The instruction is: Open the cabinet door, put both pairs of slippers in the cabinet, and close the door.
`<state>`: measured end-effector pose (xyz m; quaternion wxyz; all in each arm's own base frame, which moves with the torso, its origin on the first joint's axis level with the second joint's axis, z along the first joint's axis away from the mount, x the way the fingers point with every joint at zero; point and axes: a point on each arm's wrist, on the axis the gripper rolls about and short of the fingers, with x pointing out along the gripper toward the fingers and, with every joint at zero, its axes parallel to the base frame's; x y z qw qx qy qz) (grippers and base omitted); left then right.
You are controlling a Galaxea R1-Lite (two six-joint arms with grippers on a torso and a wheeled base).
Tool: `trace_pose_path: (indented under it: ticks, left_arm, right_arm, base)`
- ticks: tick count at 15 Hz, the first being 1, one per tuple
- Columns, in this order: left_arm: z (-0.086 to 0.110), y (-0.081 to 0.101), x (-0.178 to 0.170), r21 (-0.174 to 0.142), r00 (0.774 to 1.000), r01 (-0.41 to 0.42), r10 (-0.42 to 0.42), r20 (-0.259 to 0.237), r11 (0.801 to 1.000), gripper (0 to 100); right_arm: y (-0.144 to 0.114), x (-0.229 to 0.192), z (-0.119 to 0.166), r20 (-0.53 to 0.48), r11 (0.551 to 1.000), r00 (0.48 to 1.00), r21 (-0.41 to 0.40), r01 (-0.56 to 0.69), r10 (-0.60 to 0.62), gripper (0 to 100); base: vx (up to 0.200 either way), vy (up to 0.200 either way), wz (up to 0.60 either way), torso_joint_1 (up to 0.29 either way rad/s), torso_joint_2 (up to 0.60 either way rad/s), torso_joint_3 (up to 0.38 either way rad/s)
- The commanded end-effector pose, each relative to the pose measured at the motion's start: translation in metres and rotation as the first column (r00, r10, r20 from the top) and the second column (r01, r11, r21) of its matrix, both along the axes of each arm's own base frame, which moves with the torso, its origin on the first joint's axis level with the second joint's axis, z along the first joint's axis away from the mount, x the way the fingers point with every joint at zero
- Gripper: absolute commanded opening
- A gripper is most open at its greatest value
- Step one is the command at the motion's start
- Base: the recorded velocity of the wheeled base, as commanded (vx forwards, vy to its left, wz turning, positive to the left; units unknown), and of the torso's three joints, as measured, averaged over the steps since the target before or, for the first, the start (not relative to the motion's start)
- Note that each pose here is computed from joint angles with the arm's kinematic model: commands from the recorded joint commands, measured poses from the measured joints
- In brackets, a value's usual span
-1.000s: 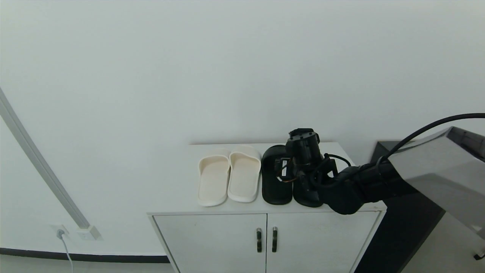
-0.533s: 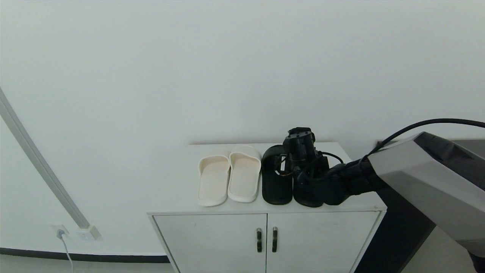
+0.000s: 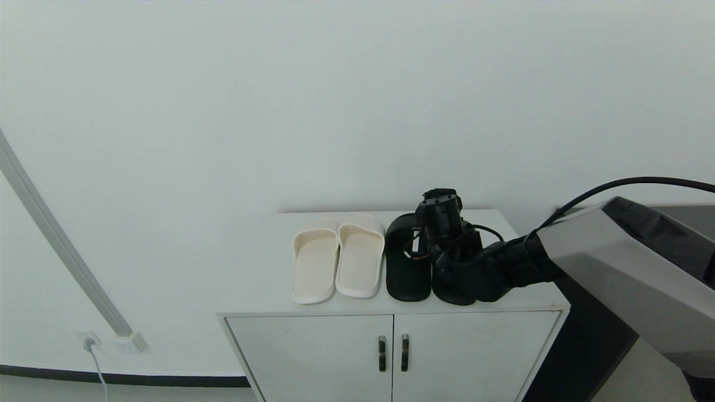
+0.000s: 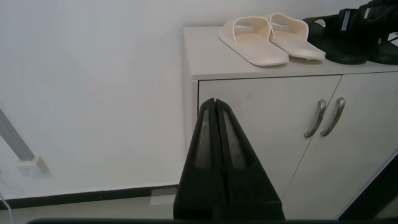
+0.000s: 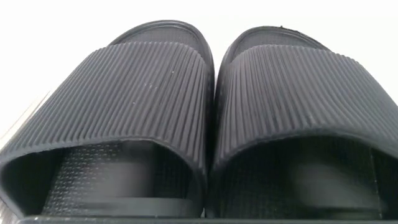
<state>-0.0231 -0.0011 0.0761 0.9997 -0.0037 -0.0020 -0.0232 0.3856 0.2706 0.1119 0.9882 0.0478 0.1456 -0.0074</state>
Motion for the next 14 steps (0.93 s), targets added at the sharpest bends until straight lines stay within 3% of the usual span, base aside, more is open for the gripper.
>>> trace_pose_path:
  ticks: [1, 4, 10, 12, 14]
  left_arm:
    - [0.000, 0.000, 0.000, 0.000, 1.000, 0.000, 0.000, -0.001, 1.000, 0]
    - [0.000, 0.000, 0.000, 0.000, 1.000, 0.000, 0.000, -0.001, 1.000, 0]
    - [0.000, 0.000, 0.000, 0.000, 1.000, 0.000, 0.000, -0.001, 1.000, 0]
    - [0.000, 0.000, 0.000, 0.000, 1.000, 0.000, 0.000, -0.001, 1.000, 0]
    - [0.000, 0.000, 0.000, 0.000, 1.000, 0.000, 0.000, -0.001, 1.000, 0]
  right_arm:
    - [-0.001, -0.001, 0.003, 0.004, 1.000, 1.000, 0.003, 0.001, -0.001, 0]
    - [-0.001, -0.003, 0.008, 0.017, 1.000, 1.000, 0.002, 0.020, -0.020, 0]
    - [-0.019, -0.053, 0.057, 0.048, 0.999, 0.998, -0.019, -0.037, 0.038, 0]
    - [-0.032, -0.095, 0.077, 0.051, 0.987, 0.986, -0.024, -0.159, 0.160, 0]
    - [-0.042, -0.131, 0.079, 0.037, 0.955, 0.955, -0.046, -0.294, 0.295, 0]
  base:
    - [0.000, 0.000, 0.00, 0.000, 0.00, 0.000]
    - [0.000, 0.000, 0.00, 0.000, 0.00, 0.000]
    - [0.000, 0.000, 0.00, 0.000, 0.00, 0.000]
    - [0.000, 0.000, 0.00, 0.000, 0.00, 0.000]
    - [0.000, 0.000, 0.00, 0.000, 0.00, 0.000]
